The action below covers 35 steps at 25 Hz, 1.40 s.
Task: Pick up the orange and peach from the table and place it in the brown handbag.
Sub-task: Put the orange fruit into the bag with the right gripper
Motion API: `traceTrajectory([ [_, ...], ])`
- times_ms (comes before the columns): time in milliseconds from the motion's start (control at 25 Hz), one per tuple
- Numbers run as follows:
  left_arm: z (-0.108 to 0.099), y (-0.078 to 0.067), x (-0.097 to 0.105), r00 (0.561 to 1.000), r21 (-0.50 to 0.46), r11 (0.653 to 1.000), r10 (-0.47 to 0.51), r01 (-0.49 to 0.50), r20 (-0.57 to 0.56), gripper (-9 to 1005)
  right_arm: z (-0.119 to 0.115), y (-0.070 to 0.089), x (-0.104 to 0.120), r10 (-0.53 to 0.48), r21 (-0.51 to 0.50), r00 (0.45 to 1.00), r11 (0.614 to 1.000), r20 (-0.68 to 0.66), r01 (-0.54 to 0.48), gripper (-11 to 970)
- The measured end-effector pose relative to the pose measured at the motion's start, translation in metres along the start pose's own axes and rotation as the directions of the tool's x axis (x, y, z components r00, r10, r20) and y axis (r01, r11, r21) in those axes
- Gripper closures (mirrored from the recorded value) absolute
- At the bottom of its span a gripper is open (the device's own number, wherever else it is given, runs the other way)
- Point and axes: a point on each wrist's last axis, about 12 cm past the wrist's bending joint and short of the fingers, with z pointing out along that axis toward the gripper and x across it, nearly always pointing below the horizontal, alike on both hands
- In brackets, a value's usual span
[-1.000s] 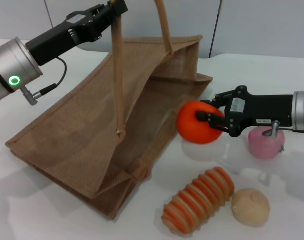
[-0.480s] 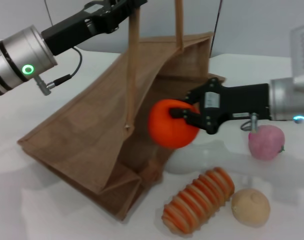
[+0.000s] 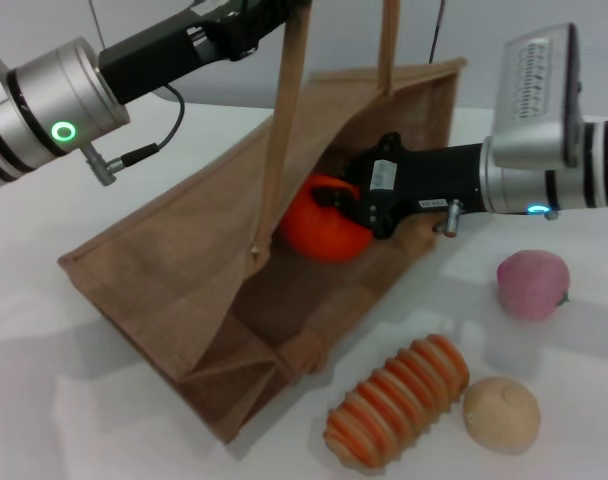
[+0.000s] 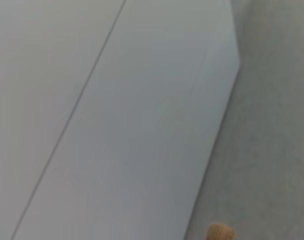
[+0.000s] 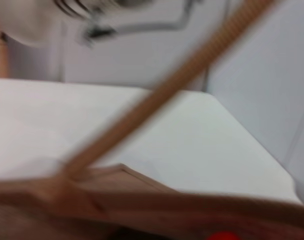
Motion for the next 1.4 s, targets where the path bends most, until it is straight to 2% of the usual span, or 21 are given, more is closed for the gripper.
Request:
traceTrajectory([
  [200, 0.0, -0.005, -0.003, 1.0, 0.046, 0.999, -0.002, 0.001, 0.02, 837, 0.007, -0.007, 0.006, 0.015, 0.085, 0.998, 0.996, -0.054, -0.01, 892],
  [440, -0.003, -0.009, -0.005, 0.999, 0.073, 0.997, -0.005, 0.002, 0.047, 833, 0.013, -0.005, 0.006, -0.055, 0.149, 0.998, 0.987, 0.006, 0.054, 883],
  [720, -0.013, -0.01, -0.007, 0.996, 0.064, 0.998, -0.006, 0.0, 0.093, 827, 0.012, -0.001, 0.011, -0.077, 0.165, 0.997, 0.984, 0.02, 0.073, 871],
  [920, -0.022, -0.009, -0.008, 0.992, 0.035, 0.999, 0.001, -0.006, 0.127, 824, 0.011, 0.001, 0.013, -0.074, 0.164, 0.997, 0.984, 0.023, 0.069, 650],
  [1120, -0.036, -0.006, -0.009, 0.984, -0.032, 0.999, 0.023, -0.018, 0.179, 820, 0.007, 0.005, 0.015, -0.061, 0.141, 0.997, 0.989, 0.056, 0.053, 454],
  [1360, -0.053, 0.0, -0.005, 0.975, -0.141, 0.99, 0.046, -0.015, 0.216, 816, -0.014, 0.013, 0.022, -0.056, 0.114, 0.988, 0.993, 0.145, 0.039, 202],
  [1400, -0.055, 0.001, -0.004, 0.975, -0.16, 0.987, 0.047, -0.012, 0.218, 815, -0.018, 0.015, 0.024, -0.058, 0.112, 0.986, 0.993, 0.158, 0.04, 201],
])
